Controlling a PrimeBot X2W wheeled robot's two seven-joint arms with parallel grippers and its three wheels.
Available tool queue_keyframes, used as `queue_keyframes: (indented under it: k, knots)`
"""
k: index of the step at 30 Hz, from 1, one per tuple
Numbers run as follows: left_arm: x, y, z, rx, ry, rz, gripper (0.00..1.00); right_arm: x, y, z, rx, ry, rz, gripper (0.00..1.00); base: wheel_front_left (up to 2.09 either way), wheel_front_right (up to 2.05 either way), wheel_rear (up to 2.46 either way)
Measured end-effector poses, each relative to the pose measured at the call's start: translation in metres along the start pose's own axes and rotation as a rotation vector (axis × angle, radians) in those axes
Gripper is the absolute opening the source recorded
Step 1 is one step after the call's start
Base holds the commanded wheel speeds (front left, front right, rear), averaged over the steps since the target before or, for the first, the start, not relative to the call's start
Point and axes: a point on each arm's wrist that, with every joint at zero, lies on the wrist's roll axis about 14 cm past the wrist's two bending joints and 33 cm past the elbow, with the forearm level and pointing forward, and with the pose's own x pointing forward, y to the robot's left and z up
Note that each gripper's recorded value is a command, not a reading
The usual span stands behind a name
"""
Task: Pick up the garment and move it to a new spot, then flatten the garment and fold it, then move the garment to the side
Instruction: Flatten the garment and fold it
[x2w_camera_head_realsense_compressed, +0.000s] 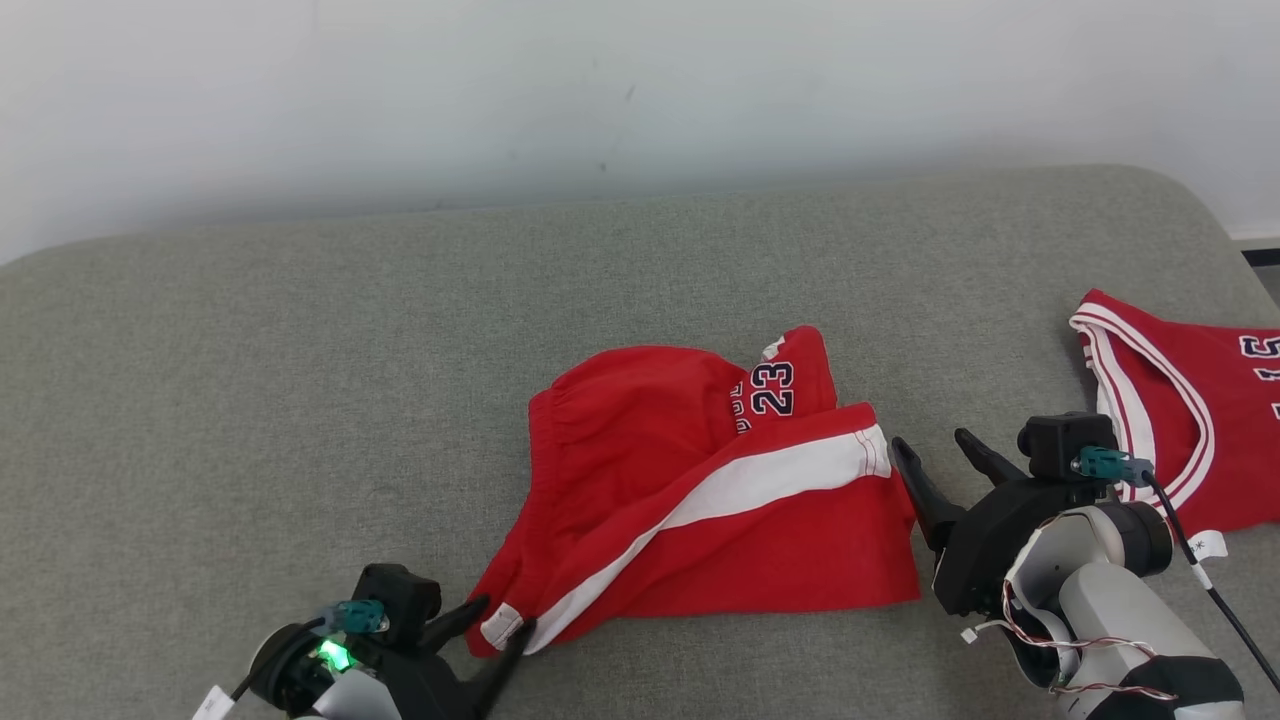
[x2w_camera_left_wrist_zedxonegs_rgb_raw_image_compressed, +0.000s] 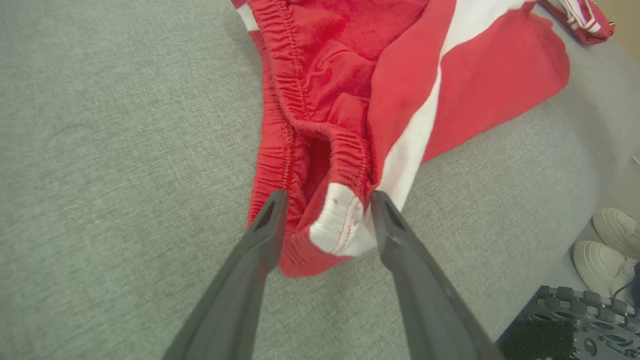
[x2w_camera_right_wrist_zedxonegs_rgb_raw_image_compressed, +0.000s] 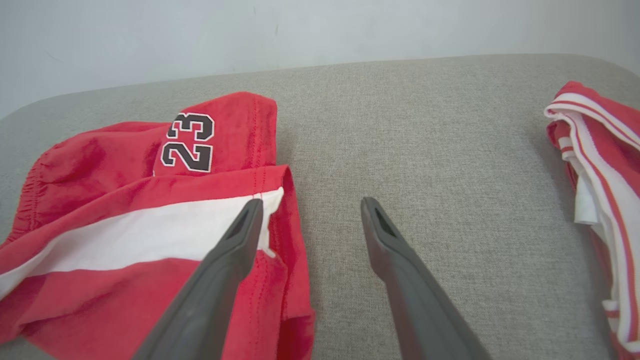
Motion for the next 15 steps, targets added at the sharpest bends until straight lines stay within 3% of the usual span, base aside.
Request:
queue_keyframes:
  k: [15]
  knots:
    - [0.000,0.007,-0.009,-0.034,-0.035,0.035,0.00,0.013,0.016,-0.014,0.060,0.065,0.044,1.00,0.00,0.00,0.00]
